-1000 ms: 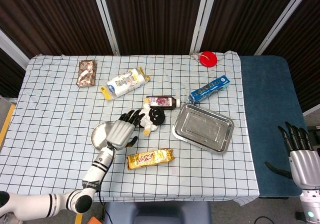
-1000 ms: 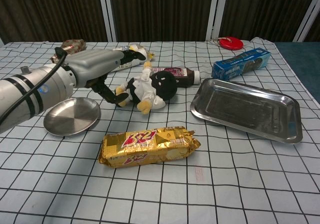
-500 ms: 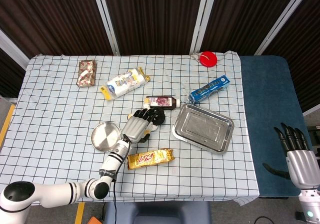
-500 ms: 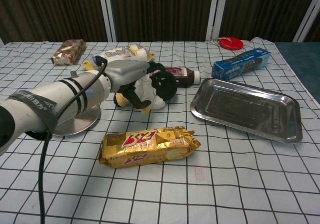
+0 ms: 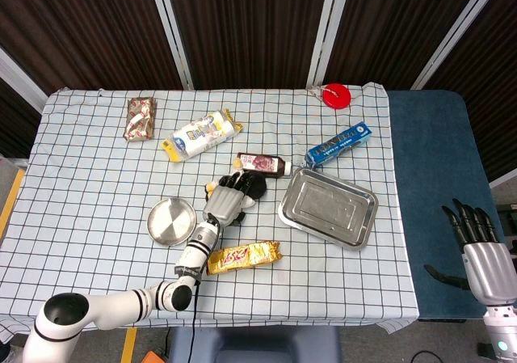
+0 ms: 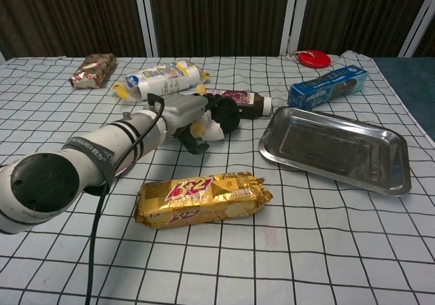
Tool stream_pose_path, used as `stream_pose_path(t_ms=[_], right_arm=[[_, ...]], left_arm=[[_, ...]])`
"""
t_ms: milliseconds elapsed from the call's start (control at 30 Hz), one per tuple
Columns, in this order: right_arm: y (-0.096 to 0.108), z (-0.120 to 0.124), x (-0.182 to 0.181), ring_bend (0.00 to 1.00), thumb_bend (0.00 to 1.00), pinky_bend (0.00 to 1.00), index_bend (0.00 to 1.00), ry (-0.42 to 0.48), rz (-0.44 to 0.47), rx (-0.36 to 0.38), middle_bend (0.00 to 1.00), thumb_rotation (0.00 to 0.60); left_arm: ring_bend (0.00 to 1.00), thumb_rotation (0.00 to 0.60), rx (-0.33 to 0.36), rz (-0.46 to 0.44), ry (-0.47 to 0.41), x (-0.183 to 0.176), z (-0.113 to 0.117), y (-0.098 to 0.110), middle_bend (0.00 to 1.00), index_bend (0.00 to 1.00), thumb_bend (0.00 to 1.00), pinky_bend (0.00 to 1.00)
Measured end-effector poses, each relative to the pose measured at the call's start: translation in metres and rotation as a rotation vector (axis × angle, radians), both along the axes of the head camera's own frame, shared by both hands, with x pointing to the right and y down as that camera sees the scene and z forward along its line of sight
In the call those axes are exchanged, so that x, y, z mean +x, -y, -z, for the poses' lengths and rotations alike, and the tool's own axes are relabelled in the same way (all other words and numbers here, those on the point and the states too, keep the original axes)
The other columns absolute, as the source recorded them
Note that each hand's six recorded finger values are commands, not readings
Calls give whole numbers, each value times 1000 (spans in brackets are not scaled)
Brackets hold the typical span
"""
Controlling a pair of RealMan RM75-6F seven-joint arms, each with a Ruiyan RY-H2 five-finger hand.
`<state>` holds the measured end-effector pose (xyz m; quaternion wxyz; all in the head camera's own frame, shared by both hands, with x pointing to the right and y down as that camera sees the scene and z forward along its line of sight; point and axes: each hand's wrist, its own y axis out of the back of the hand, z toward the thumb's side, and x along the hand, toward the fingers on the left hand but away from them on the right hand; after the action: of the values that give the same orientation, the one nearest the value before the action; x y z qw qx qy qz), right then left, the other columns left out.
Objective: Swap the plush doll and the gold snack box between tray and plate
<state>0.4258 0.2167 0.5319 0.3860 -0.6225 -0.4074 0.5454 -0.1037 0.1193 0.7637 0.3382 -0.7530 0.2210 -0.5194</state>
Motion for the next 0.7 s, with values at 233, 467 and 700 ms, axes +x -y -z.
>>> stream_pose_path(t_ms=[233,467,700], right_arm=[[0,1,0,0,106,0,0,11,-1,1,0,600],[0,-1,0,0,106,0,0,12,-2,-8,0,600],[-1,-2,0,0,106,0,0,6,-1,-14,0,600]], left_arm=[[59,600,42,35,6,-1,-14,5,33,0,392,218],[461,600,177,64,-19,-8,-15,12,418,175,410,622],[661,600,301,27,-28,-14,-11,13,647,447,453,804]])
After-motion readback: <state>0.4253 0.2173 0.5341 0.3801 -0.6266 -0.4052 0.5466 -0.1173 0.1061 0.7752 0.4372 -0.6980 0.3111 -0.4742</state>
